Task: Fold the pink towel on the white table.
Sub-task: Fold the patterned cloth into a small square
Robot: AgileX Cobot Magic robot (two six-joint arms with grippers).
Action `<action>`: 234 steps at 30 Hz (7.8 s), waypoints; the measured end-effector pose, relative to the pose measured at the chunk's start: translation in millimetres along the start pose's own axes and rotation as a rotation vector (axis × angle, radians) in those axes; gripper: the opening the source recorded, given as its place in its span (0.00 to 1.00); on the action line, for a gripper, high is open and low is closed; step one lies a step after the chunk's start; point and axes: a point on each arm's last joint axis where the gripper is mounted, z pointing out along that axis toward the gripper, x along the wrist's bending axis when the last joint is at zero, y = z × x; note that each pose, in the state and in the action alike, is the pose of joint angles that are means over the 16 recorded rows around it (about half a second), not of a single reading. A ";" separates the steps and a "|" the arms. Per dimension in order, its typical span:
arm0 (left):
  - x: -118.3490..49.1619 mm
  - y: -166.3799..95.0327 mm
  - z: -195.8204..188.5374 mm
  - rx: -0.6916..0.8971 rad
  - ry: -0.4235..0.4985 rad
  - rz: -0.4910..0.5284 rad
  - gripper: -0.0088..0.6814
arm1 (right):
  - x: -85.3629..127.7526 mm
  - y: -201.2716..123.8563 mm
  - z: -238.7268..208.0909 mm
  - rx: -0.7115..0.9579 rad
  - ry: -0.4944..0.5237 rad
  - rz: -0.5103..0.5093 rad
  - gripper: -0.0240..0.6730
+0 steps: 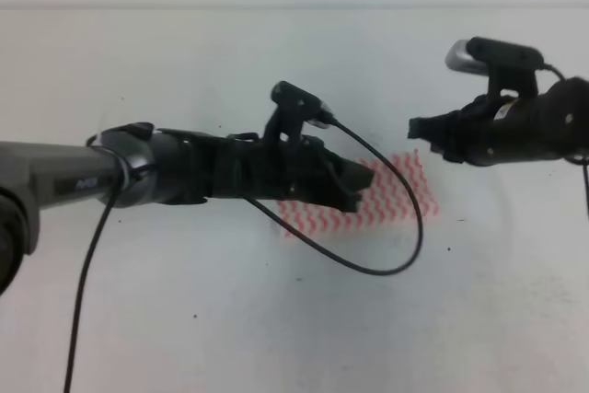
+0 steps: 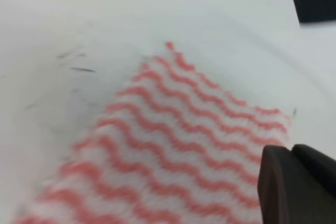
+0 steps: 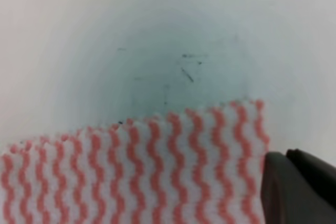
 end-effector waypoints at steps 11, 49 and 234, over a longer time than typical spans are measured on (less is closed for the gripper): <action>-17.1 9.5 27.6 0.014 0.035 0.048 0.01 | -14.3 29.6 -46.4 -0.024 -0.021 0.005 0.01; -33.4 -5.9 44.5 0.259 -0.051 0.150 0.01 | -15.4 37.2 -65.8 -0.057 -0.015 0.017 0.01; 53.3 -5.4 -54.3 0.439 0.041 -0.075 0.00 | 1.2 -43.2 60.0 0.515 -0.090 0.047 0.20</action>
